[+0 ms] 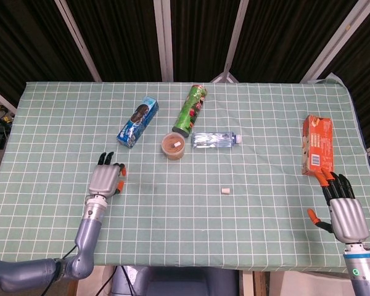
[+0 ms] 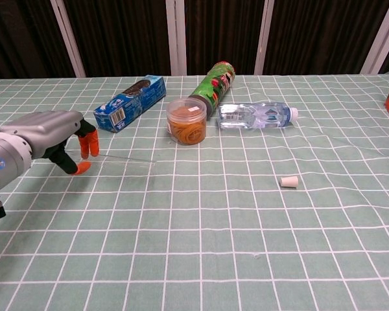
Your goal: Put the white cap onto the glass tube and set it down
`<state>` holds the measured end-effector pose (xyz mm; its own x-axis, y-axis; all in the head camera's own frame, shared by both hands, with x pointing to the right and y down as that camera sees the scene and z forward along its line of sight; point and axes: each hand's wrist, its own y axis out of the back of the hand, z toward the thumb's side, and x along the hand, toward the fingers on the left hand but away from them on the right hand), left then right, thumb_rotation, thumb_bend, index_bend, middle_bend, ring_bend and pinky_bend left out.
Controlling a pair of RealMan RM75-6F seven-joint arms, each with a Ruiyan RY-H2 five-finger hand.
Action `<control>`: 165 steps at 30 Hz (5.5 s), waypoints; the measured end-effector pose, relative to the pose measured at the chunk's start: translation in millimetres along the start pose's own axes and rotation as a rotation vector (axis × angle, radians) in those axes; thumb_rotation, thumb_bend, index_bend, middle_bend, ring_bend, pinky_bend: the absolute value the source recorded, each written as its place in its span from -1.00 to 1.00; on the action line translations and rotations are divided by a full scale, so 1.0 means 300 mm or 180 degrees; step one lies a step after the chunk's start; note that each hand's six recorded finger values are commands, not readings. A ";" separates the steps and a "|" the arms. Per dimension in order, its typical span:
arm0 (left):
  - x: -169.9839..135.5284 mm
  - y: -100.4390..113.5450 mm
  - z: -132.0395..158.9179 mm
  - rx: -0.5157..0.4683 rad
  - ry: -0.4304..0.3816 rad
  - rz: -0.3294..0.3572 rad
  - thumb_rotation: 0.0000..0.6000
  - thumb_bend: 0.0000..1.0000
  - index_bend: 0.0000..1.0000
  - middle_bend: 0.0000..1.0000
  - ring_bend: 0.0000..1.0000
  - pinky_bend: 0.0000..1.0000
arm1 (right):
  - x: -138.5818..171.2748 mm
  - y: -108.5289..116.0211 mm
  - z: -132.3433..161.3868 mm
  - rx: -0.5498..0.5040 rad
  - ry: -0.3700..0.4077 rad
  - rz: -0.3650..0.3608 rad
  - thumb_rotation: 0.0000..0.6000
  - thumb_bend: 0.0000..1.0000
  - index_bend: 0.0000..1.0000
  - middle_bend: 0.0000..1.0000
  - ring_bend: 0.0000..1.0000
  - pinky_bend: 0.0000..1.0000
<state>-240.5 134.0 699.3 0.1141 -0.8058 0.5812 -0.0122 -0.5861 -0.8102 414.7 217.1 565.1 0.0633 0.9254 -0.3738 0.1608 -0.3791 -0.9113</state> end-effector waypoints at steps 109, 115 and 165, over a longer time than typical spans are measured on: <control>-0.034 0.329 -0.163 -0.0696 -0.0353 0.0560 1.00 0.50 0.10 -0.10 -0.86 -1.00 | -0.378 -0.524 0.537 -0.0168 0.0012 0.0882 1.00 -0.33 0.02 -0.58 -0.94 -1.00; -0.036 0.334 -0.170 -0.0691 -0.0339 0.0571 1.00 0.50 0.09 -0.10 -0.86 -1.00 | -0.376 -0.528 0.549 -0.0170 0.0035 0.0889 1.00 -0.33 0.02 -0.58 -0.94 -1.00; 0.071 0.349 -0.006 -0.1165 -0.0563 0.0671 1.00 0.50 0.07 -0.10 -0.86 -1.00 | -0.504 -0.185 0.551 -0.0566 -0.0028 0.0401 1.00 -0.28 0.31 -0.43 -0.88 -1.00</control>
<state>-241.1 55.3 626.9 0.2389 -0.9023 0.3588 -0.3999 -0.4282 -0.8104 233.4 97.7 643.7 0.0853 0.8704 -0.4850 0.3235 -0.4846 -0.8127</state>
